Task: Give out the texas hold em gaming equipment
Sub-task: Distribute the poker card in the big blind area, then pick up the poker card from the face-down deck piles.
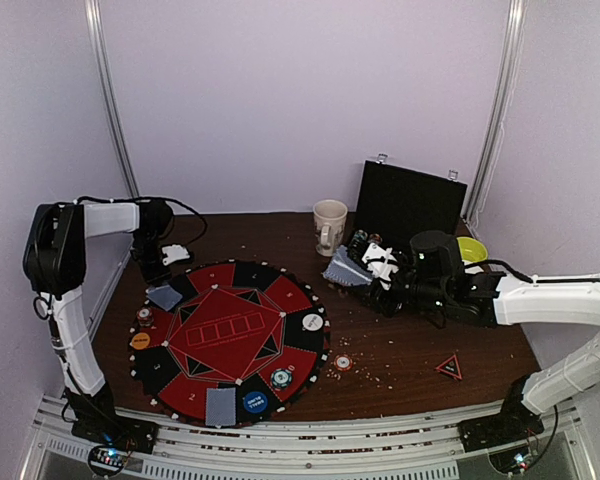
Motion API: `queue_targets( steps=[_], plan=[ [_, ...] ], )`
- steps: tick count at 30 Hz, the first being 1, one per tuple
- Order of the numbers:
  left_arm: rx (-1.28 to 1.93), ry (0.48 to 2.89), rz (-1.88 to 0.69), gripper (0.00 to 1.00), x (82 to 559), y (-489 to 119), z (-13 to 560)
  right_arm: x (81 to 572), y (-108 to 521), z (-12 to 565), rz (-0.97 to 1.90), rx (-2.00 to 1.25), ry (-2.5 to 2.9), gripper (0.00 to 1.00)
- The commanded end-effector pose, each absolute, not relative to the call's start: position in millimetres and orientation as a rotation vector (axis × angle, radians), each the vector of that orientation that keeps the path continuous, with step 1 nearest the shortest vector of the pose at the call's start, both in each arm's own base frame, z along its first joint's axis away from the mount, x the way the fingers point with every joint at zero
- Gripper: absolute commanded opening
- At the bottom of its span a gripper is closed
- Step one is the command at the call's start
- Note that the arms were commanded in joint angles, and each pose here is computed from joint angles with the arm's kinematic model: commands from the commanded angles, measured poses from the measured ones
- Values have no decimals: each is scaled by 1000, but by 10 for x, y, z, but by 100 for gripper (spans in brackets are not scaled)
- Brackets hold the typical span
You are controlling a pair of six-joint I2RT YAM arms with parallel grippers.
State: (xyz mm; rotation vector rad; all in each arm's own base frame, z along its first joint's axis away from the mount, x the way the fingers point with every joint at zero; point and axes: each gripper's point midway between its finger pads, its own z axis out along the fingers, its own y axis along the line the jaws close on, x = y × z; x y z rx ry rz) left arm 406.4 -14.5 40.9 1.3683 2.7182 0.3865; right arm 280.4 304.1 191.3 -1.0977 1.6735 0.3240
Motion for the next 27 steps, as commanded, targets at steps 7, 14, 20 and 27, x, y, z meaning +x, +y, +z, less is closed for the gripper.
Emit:
queue_targets(
  steps=[7, 14, 20, 27],
  plan=[
    [1266, 2708, 484, 29, 4199, -54, 408, 2866, 3022, 2029, 315, -1053, 1665, 48],
    [1130, 2677, 507, 40, 4334, -61, 727, 2869, 3022, 2056, 314, -1051, 1660, 48],
    [903, 2459, 256, 48, 4637, -685, 1671, 2867, 3024, 2110, 317, -1049, 1652, 48],
    [1046, 1890, -471, 71, 4001, -2819, 2768, 2866, 3070, 2156, 343, -1045, 1646, 48]
  ],
)
